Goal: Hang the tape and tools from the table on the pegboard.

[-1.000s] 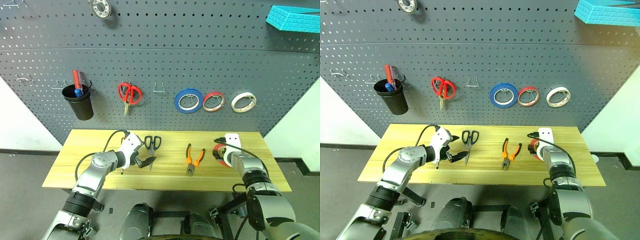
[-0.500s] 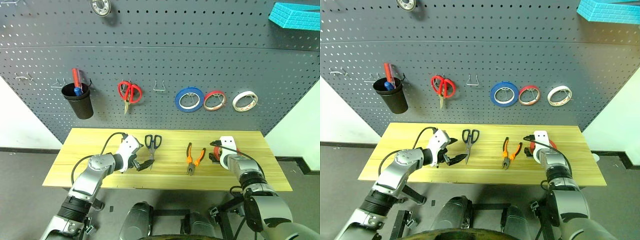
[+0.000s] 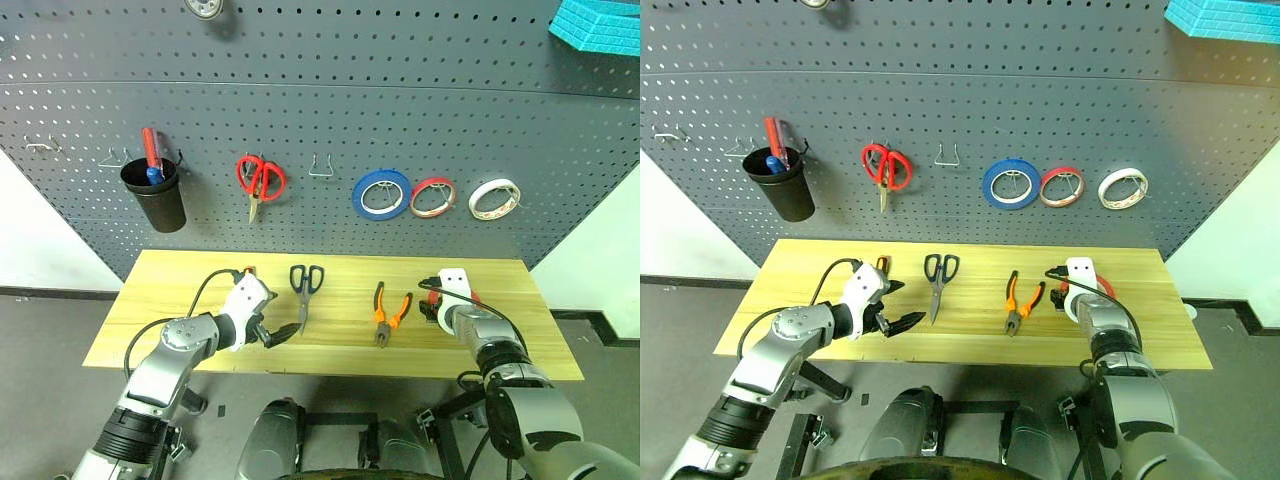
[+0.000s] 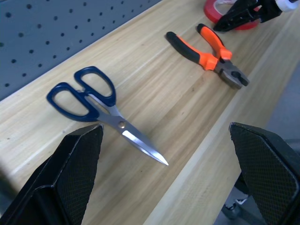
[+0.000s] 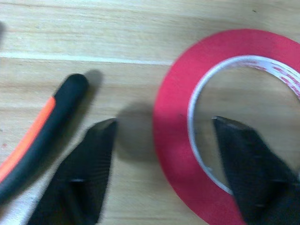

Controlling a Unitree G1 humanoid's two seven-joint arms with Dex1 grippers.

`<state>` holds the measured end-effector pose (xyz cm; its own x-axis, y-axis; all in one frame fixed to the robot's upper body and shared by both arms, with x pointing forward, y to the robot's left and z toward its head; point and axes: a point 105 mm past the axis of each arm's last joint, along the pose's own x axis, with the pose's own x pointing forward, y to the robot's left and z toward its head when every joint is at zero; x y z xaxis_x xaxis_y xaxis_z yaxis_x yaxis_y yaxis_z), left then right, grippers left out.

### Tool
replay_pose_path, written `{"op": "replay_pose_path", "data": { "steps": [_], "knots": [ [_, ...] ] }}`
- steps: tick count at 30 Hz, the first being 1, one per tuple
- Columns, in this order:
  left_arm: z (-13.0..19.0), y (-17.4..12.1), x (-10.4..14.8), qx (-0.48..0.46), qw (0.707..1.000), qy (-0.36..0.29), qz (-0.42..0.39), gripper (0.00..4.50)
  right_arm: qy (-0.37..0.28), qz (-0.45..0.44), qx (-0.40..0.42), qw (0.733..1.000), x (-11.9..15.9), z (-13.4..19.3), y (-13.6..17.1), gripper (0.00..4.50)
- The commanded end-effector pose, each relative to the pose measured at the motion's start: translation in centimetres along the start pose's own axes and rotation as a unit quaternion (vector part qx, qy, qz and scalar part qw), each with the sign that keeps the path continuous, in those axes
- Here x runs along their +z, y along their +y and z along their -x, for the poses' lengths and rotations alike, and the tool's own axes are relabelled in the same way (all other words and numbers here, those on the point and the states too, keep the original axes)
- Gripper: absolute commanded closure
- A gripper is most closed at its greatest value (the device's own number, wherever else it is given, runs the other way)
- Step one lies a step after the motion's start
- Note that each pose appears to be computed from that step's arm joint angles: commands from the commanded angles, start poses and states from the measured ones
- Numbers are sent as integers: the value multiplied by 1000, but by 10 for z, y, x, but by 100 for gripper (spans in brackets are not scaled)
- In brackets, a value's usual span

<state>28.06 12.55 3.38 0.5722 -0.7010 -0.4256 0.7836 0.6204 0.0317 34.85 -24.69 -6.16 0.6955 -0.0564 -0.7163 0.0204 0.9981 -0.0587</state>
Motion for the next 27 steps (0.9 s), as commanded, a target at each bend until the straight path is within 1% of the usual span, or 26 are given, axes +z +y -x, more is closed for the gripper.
{"op": "replay_pose_path", "data": {
  "steps": [1, 3, 4, 5, 13, 15, 18, 27],
  "knots": [
    [4, 4, 13, 9, 1000, -19, -12, 0, 24, 3, -4, 1000, -14, -1, 0, 258],
    [3, 5, 14, 10, 1000, -22, -12, 0, 23, 3, -4, 1000, -14, -2, -1, 332],
    [2, 5, 15, 10, 1000, -23, -11, 0, 23, 3, -5, 1000, -13, -2, -1, 361],
    [2, 5, 15, 11, 1000, -24, -11, 0, 22, 4, -5, 1000, -13, -1, -1, 381],
    [-1, 7, 21, 10, 999, -36, -13, 0, 9, 1, -16, 1000, -9, 0, -7, 381],
    [-1, 7, 24, 11, 999, -43, -11, 0, -6, -2, -25, 1000, -4, 2, -12, 381],
    [-2, 9, 27, 12, 999, -52, -11, 0, -54, -9, -41, 998, 13, 13, -22, 381],
    [-10, 5, 50, -16, 995, -99, -19, 0, -95, -14, -38, 995, 29, 39, -17, 381]
  ]
}}
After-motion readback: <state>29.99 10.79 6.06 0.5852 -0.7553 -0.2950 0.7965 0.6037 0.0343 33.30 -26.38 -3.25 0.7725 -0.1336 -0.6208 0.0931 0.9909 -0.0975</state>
